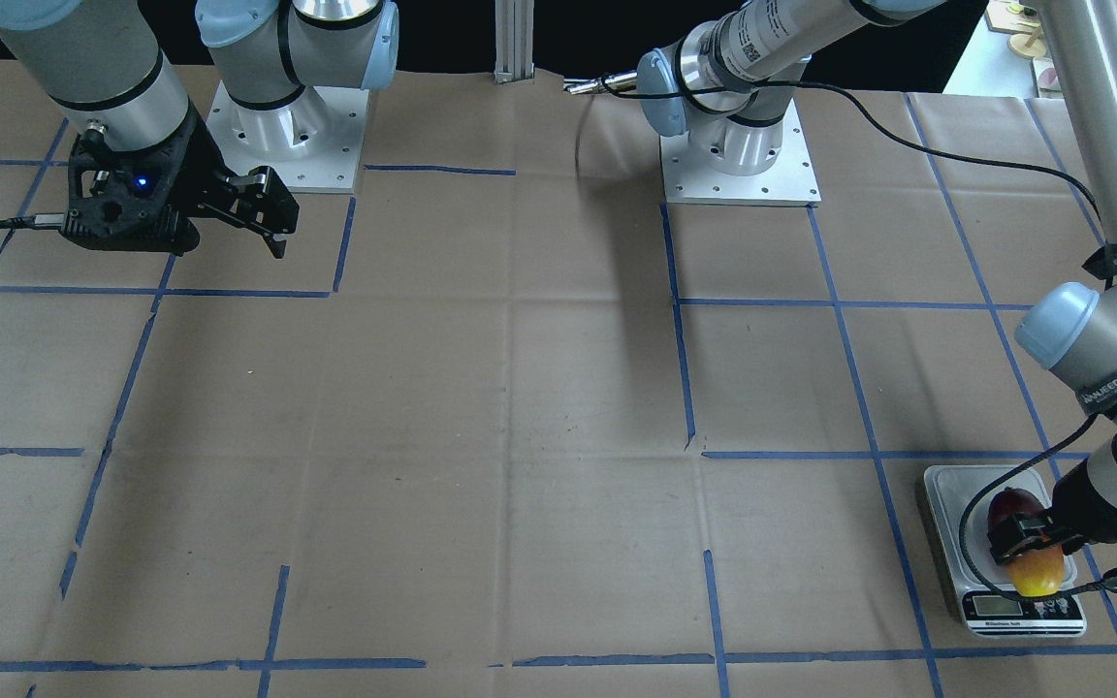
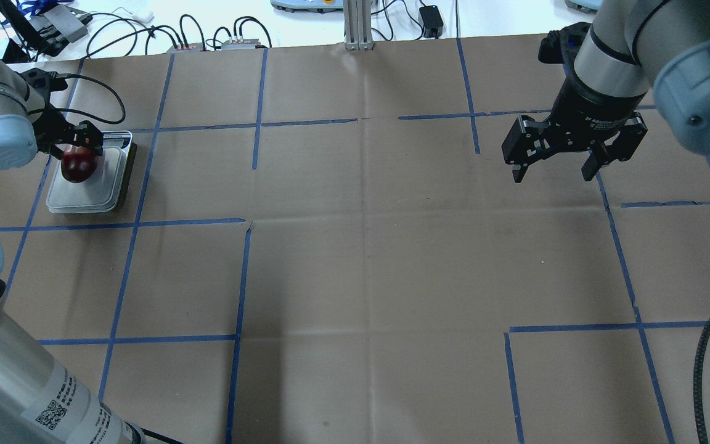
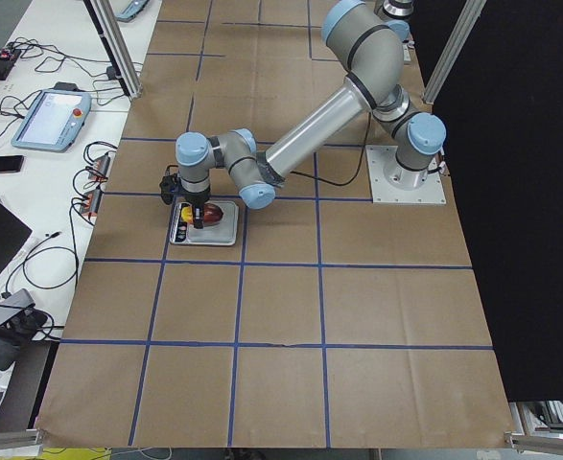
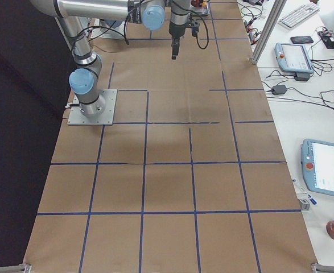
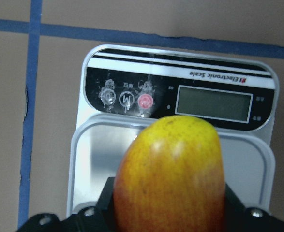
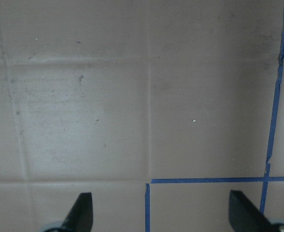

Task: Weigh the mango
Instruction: 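Lower the mango onto the white scale and open the left gripper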

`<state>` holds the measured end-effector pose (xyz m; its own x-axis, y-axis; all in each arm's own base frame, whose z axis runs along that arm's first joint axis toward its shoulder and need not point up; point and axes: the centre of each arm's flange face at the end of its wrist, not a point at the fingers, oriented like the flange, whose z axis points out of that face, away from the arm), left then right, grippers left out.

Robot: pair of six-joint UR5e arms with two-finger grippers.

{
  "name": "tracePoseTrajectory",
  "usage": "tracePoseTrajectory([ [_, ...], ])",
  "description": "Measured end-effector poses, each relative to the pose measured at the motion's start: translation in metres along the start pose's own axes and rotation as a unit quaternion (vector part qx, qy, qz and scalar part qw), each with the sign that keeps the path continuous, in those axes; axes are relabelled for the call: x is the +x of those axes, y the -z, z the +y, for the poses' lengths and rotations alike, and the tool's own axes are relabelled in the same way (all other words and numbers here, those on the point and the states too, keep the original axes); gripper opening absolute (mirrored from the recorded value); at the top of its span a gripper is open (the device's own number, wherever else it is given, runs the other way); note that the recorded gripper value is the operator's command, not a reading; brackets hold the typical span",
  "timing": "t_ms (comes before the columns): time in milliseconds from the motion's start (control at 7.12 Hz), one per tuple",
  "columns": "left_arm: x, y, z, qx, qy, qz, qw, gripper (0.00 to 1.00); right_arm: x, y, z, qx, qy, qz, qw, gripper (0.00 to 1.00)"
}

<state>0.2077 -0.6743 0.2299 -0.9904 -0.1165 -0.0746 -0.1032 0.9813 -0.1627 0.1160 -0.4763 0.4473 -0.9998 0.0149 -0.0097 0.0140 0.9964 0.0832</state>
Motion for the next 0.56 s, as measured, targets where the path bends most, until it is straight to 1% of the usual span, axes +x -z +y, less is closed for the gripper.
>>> tracePoseTrajectory([
  [140, 0.002, 0.024, -0.001, 0.009, -0.002, -0.004, 0.9999, 1.0, 0.0, 0.0, 0.0, 0.0, 0.0, 0.0, 1.0, 1.0],
  [281, 0.006, 0.06, 0.005, 0.005, 0.002, -0.003, 1.0, 1.0, 0.0, 0.0, 0.0, 0.0, 0.0, 0.0, 1.0, 1.0],
  [421, 0.016, 0.104, 0.017, -0.006, 0.015, 0.002, 0.9999, 1.0, 0.0, 0.0, 0.0, 0.0, 0.0, 0.0, 1.0, 1.0],
  [561, 0.039, 0.152, 0.035, -0.019, 0.03, 0.008, 0.9993, 1.0, 0.0, 0.0, 0.0, 0.0, 0.0, 0.0, 1.0, 1.0],
])
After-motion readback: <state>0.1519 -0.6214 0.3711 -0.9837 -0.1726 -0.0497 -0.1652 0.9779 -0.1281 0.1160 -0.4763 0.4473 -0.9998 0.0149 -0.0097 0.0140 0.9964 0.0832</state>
